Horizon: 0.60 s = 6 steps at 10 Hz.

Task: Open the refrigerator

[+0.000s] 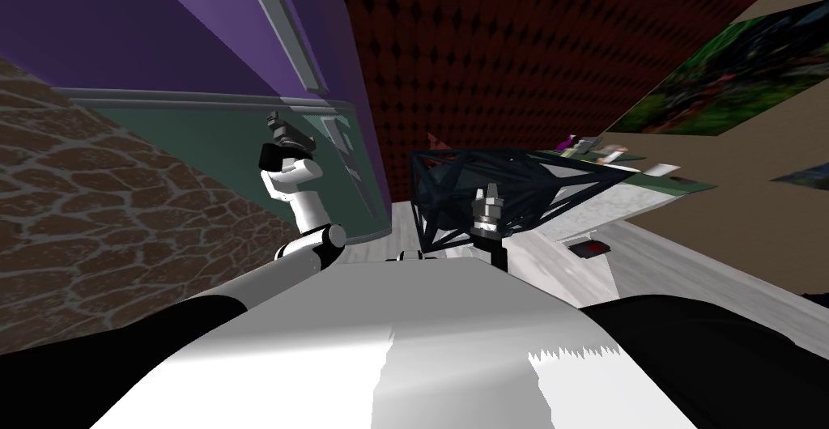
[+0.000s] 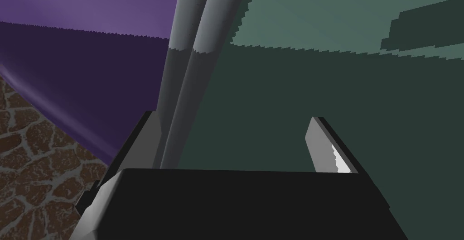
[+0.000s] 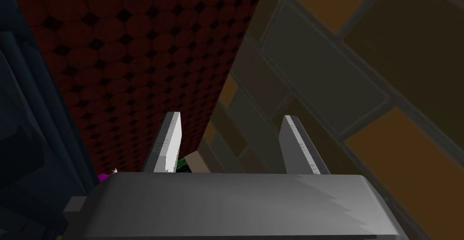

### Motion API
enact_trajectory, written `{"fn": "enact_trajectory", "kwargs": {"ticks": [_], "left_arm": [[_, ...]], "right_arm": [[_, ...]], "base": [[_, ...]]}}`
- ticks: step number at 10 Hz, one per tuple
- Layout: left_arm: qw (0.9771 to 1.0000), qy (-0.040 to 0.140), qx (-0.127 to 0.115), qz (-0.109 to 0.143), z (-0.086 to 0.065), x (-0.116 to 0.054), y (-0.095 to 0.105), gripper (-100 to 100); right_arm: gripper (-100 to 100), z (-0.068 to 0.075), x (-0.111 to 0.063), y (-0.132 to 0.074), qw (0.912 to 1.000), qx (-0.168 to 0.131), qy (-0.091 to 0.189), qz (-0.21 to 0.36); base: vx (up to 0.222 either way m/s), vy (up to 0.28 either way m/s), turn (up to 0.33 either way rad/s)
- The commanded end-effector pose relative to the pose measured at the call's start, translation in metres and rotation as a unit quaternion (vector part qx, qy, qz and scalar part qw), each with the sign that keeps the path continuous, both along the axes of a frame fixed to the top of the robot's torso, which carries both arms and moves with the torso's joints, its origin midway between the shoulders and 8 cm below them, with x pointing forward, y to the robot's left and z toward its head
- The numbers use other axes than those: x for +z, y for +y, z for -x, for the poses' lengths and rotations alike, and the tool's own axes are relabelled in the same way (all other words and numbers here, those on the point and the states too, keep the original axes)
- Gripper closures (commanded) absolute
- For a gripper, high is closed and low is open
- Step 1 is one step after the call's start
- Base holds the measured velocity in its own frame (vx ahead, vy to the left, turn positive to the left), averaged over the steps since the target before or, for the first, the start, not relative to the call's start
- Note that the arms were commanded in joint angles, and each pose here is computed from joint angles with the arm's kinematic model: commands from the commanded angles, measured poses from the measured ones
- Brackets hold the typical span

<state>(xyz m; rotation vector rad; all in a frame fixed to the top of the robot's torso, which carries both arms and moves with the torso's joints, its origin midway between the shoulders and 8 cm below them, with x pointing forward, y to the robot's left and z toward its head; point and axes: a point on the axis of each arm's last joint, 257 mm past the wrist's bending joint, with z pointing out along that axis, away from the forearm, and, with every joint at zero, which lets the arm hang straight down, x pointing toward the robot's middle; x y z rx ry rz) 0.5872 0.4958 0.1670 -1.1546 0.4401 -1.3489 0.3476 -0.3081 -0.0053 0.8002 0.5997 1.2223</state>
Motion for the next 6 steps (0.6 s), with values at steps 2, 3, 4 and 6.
{"fn": "enact_trajectory", "kwargs": {"ticks": [2,3,4,6], "left_arm": [[0.9996,0.008,-0.001,0.029,-0.011,0.012,0.008,-100],[0.9986,0.024,0.001,0.047,-0.017,0.005,0.017,-100],[0.9988,0.016,-0.002,0.047,-0.017,0.015,0.014,-100],[0.9975,0.025,-0.004,0.065,-0.023,0.016,0.018,-100]], "right_arm": [[0,0.000,0.000,0.000,1.0000,0.000,0.000,0.000],[0,0.000,0.000,0.000,1.0000,0.000,0.000,0.000],[0,0.000,0.000,0.000,1.0000,0.000,0.000,0.000],[0,0.000,0.000,0.000,1.0000,0.000,0.000,0.000]], "base": [[0.000,-0.077,0.030],[-0.003,-0.098,0.044],[-0.005,-0.074,0.028],[-0.008,-0.068,0.034]]}}
